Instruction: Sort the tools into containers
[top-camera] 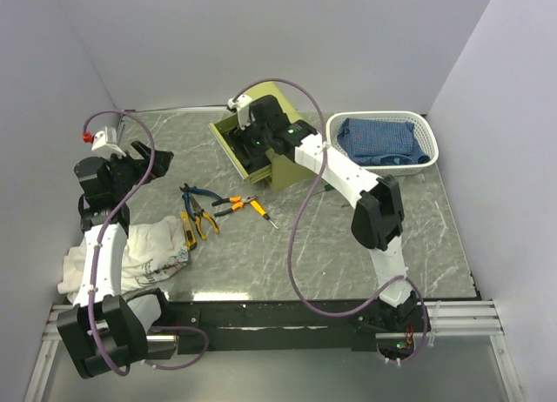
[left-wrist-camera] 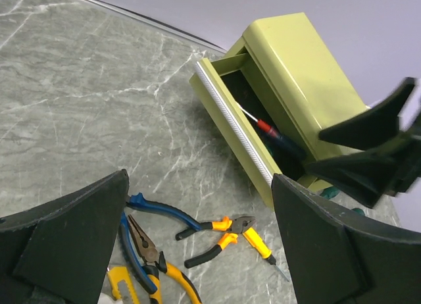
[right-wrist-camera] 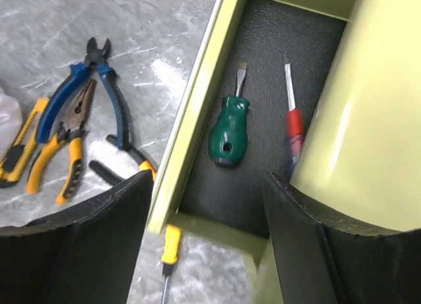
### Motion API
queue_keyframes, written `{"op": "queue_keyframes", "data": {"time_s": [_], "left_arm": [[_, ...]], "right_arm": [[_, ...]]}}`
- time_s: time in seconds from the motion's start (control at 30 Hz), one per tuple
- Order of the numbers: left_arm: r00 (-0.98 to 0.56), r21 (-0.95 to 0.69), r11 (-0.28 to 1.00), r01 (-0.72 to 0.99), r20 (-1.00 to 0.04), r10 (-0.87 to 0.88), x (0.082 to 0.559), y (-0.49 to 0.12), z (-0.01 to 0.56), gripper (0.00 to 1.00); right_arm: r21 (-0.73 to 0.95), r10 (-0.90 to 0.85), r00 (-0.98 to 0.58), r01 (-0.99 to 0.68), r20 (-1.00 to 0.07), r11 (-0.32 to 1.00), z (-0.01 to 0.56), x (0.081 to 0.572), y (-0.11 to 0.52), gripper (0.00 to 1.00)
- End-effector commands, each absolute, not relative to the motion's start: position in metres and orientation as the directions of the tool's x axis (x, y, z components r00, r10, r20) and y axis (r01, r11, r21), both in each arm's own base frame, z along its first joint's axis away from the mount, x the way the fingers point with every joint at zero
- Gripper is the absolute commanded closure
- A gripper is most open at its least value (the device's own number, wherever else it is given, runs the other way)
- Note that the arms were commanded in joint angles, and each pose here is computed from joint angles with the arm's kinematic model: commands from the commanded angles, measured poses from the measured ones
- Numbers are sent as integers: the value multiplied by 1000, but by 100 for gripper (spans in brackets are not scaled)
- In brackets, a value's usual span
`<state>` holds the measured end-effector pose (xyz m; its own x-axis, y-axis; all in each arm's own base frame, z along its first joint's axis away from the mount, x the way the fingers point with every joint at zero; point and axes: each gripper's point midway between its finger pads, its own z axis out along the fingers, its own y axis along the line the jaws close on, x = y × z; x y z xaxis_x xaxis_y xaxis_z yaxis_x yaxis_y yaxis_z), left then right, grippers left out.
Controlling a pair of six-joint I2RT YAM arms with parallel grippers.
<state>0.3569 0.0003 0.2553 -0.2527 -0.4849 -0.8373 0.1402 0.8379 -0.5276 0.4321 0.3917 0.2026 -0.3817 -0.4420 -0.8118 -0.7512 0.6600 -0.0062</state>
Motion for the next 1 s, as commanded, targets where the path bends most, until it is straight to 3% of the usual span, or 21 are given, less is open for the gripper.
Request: {"op": "queue_keyframes", "data": {"time_s": [0.0,0.07,0.1,0.13,0.2,0.23,0.27,0.47,0.67,0.97], "left_arm": [[-209,-519,833,193,-851,-482,359,-2,272,4],[-210,-516,833,199,-853,-478,359,-3,274,4],[-211,-517,831,205,-853,-478,359,-4,274,3],[-211,-514,831,212,-854,-475,359,-5,275,4],[-213,-515,828,219,-854,-475,359,-6,275,3],[-215,-515,828,221,-854,-474,359,-6,275,3],[-214,-512,829,224,-856,-470,358,-7,275,4],[-229,-506,836,210,-857,-461,359,-5,268,3],[-239,-495,846,197,-862,-448,360,-2,264,4],[-250,-501,847,176,-855,-454,358,1,256,3]], "right_arm": [[-98,-398,-179,-807,-900,583,303,403,371,24],[-151,-482,-146,-838,-864,524,281,399,339,23],[-135,-465,-93,-891,-881,434,292,380,330,23],[-93,-518,-128,-920,-846,380,262,366,313,23],[-178,-608,-21,-947,-794,266,247,361,275,23],[-141,-685,-39,-969,-727,205,219,342,255,23],[-213,-736,69,-971,-673,104,208,341,239,23],[-242,-911,246,-955,-330,-170,130,330,139,23],[-192,-966,239,-957,-98,-217,84,353,89,25],[-168,-966,254,-952,43,-258,55,377,56,27]]}}
